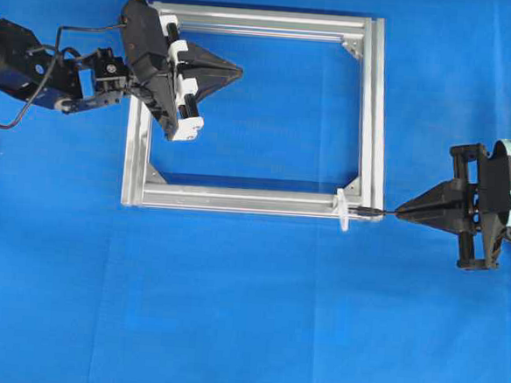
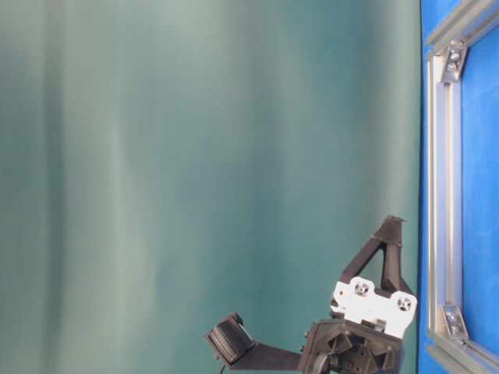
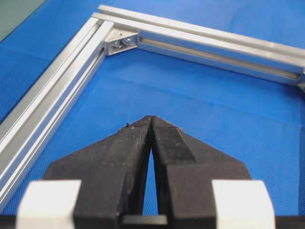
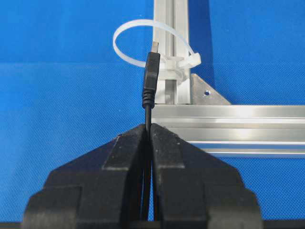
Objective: Insert the wire through the string loop located on the right side.
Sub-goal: 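Push the USB plug up through the white loop with the right gripper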
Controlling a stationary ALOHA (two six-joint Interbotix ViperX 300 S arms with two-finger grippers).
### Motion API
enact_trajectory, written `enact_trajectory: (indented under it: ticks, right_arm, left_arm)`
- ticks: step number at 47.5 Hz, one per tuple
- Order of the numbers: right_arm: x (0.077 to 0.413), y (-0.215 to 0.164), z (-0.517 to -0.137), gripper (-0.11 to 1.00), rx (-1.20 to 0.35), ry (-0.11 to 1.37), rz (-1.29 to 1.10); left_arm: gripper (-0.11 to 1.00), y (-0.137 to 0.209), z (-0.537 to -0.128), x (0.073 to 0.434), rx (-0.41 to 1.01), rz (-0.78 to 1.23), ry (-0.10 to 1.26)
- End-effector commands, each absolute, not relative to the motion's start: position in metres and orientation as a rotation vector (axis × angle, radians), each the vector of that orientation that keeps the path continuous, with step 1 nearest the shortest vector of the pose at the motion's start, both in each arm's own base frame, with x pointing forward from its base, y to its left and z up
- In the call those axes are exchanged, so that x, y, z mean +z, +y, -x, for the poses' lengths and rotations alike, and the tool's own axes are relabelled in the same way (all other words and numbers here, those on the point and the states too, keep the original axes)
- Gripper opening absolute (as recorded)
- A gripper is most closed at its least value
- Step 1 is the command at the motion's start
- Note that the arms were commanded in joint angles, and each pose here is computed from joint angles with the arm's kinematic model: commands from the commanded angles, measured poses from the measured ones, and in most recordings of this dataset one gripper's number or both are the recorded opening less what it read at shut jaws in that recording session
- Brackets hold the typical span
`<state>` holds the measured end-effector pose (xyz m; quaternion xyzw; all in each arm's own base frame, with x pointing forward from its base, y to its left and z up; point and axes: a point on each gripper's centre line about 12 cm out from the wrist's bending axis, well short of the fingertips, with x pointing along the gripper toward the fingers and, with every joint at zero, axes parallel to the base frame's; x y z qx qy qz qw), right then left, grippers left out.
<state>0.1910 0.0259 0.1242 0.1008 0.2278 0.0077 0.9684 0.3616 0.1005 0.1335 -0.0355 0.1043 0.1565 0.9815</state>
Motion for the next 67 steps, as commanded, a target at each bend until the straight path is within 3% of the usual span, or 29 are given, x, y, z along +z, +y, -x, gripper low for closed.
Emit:
enact_trajectory:
  ticks: [1,31,49,67]
  right_arm:
    - [0.130,0.027,-0.199,-0.04,0.016,0.441,-0.204]
    - [0.125,0.035,-0.261,-0.04,-0.009,0.408,-0.171]
    - [0.123,0.036,-0.267,-0.04,-0.011,0.415,-0.164]
    - [0.122,0.036,-0.266,-0.04,-0.009,0.421,-0.160]
  left_arm:
    - [0.00,0.100,-0.365,0.149,0.309,0.065,0.156]
    - [0.00,0.099,-0.364,0.151,0.306,0.059,0.142]
    - [-0.01,0.094,-0.365,0.150,0.292,0.058,0.147]
    - [0.00,0.038,-0.374,0.149,0.142,0.062,0.151]
